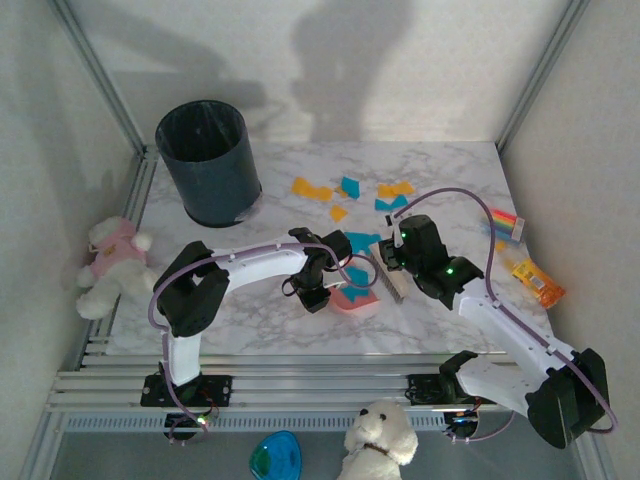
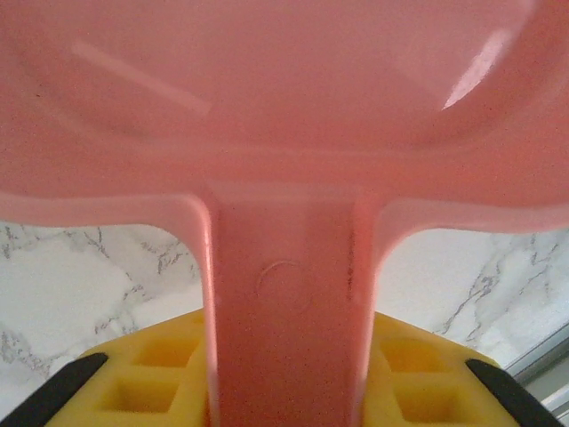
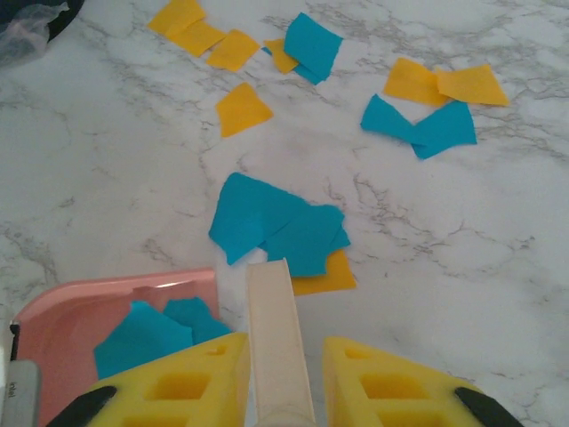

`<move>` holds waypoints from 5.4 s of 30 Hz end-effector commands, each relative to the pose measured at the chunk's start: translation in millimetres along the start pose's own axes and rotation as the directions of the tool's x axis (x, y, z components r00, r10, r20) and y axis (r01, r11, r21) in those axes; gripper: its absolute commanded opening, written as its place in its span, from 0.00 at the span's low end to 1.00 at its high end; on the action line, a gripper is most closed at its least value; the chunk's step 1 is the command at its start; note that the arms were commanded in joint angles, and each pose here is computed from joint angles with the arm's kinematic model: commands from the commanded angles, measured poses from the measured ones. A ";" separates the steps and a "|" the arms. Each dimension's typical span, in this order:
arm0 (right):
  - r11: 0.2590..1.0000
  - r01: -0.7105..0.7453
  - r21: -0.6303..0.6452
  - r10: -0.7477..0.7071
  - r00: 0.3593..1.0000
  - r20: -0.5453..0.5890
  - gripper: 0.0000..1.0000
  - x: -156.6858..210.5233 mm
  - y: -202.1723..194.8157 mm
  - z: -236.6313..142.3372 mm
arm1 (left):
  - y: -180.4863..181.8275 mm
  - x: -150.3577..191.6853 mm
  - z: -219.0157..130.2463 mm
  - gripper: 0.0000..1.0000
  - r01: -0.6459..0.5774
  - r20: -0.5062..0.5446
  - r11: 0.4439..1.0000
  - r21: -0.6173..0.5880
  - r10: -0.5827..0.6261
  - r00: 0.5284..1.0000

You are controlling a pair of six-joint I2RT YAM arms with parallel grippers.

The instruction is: Sweep away the paper scraps from the table

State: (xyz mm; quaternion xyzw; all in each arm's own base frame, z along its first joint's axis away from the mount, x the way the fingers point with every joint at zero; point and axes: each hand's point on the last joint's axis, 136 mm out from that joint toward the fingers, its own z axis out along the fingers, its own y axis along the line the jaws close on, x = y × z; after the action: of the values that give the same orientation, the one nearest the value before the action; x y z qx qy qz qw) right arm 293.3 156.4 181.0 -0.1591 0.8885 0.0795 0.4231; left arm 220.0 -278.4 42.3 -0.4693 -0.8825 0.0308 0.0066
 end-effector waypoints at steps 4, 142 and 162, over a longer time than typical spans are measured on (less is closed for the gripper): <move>1.000 -0.004 -0.028 0.004 1.000 -0.003 0.00 0.6 7.2 4.3 | 12.5 5.2 1.7 0.00 0.041 -0.032 0.998 -0.037 -0.042 0.999; 0.989 0.109 0.096 -0.118 0.989 0.088 0.00 -113.5 16.8 86.3 | 60.9 6.1 5.4 0.00 0.165 -0.033 0.984 0.064 -0.163 0.986; 0.973 0.172 -0.152 -0.179 0.984 -0.027 0.00 -75.6 54.6 83.4 | 62.9 5.7 4.4 0.00 0.167 -0.024 0.985 0.053 -0.166 0.986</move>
State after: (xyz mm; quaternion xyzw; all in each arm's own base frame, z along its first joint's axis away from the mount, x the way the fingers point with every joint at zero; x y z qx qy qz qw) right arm 391.4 245.3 176.6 -0.2556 0.8753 0.0901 0.4006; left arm 272.0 -252.5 35.1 -0.3992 -0.9141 0.0685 0.0182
